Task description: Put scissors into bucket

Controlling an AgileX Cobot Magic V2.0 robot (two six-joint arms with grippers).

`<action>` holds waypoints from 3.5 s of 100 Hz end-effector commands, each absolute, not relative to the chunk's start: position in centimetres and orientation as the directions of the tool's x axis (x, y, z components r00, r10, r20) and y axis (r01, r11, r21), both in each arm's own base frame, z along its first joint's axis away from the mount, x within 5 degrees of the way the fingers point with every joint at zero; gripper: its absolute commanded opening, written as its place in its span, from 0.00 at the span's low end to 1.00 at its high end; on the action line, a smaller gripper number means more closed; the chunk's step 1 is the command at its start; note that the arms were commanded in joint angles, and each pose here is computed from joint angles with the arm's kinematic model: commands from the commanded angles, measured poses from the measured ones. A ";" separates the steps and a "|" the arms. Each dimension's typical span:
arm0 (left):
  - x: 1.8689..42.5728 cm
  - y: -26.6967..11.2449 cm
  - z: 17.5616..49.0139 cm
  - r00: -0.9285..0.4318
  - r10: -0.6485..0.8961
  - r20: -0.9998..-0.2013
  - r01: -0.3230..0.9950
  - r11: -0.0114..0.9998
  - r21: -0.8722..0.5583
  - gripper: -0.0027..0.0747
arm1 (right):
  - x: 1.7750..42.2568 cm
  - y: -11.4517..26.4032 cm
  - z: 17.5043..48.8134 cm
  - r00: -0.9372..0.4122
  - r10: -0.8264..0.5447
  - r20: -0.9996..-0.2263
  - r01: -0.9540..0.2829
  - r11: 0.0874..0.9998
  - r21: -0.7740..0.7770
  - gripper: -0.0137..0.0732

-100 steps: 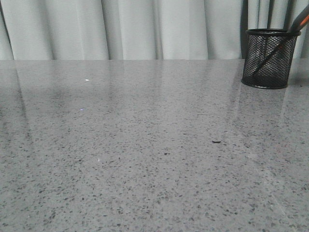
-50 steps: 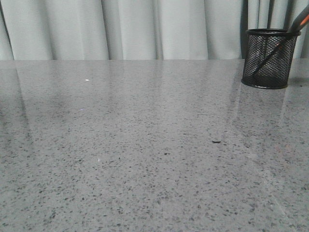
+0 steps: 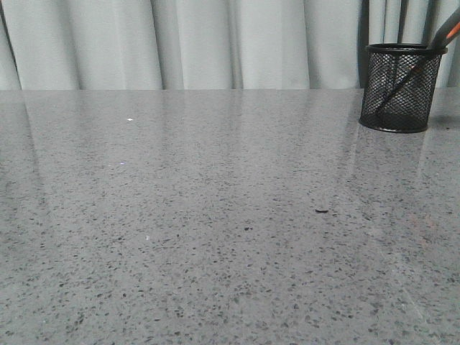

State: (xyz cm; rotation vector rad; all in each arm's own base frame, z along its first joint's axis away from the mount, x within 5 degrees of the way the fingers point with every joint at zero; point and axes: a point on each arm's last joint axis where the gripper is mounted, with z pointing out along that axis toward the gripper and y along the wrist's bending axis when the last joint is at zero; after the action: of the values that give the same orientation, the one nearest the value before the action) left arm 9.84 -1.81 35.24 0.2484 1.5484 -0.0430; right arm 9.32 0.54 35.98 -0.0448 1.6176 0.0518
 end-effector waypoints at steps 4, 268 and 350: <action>7.9 -1.3 34.7 0.155 0.058 -0.986 0.147 0.986 0.081 0.01 | 7.6 0.4 35.3 0.059 0.002 -0.998 -0.025 1.000 0.001 0.07; 5.4 -0.5 20.8 0.086 -0.044 -0.995 0.101 0.994 -0.035 0.01 | 5.1 0.8 28.6 0.028 0.004 -1.000 -0.044 0.999 0.002 0.07; 5.4 -0.5 20.8 0.086 -0.044 -0.995 0.101 0.994 -0.035 0.01 | 5.1 0.7 28.6 0.025 -0.023 -0.999 -0.036 0.999 -0.024 0.07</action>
State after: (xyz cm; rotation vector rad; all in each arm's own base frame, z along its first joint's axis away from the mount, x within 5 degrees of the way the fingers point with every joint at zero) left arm 5.58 -0.60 20.51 0.0695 1.5699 -0.0932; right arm 5.14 1.04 27.22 -0.0589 1.6232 0.0575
